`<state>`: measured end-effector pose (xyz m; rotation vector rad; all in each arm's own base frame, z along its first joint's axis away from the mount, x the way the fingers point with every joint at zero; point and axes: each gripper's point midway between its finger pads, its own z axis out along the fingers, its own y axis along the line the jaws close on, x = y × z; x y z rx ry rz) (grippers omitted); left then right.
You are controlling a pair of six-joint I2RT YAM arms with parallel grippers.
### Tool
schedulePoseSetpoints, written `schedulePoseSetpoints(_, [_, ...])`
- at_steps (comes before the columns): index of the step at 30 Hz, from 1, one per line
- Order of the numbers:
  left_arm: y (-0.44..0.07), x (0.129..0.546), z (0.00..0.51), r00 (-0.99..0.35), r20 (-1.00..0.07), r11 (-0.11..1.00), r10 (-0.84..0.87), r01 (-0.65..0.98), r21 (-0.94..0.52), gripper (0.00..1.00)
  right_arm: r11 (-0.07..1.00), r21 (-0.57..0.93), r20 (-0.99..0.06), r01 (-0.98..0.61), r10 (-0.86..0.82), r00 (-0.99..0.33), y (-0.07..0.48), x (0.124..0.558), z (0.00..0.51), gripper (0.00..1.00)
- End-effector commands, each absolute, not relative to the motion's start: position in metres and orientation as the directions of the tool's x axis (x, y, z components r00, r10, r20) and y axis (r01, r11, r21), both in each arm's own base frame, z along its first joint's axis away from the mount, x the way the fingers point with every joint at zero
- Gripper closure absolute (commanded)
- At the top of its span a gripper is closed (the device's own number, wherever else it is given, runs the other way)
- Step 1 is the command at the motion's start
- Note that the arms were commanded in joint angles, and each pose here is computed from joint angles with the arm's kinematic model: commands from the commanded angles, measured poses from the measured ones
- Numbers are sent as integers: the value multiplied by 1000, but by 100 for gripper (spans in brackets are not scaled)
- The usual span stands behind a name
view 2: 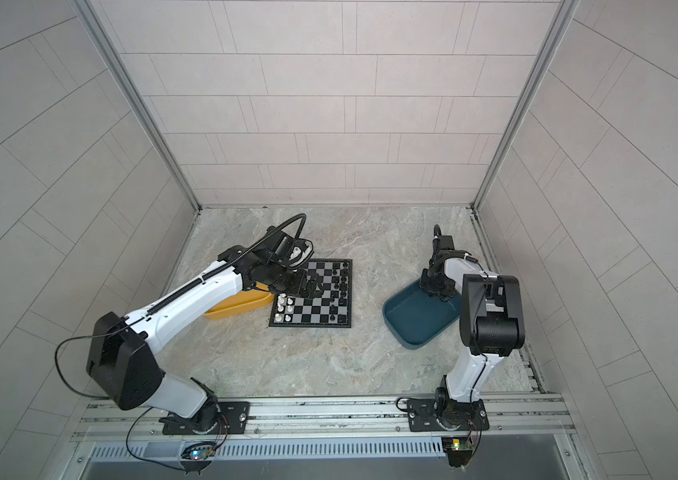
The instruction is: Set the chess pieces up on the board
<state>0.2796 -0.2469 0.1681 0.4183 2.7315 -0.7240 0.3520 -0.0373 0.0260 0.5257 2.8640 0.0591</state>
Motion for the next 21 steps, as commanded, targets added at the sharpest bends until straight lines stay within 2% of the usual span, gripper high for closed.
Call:
schedulePoseSetpoints(1, [-245, 279, 177, -915, -361, 825, 183, 342, -450, 0, 936, 49, -204, 349, 351, -914, -41, 350, 22, 75])
schedulePoseSetpoints(9, [-244, 279, 179, -917, -361, 824, 171, 333, -457, 0, 931, 67, -231, 358, 364, -902, -41, 360, 23, 75])
schedulePoseSetpoints(16, [-244, 277, 180, -917, -362, 820, 169, 335, -464, 0, 922, 78, -281, 379, 385, -879, -44, 366, 27, 68])
schedulePoseSetpoints(21, [-244, 278, 180, -918, -361, 821, 162, 329, -466, 0, 917, 86, -313, 390, 396, -863, -45, 370, 27, 77])
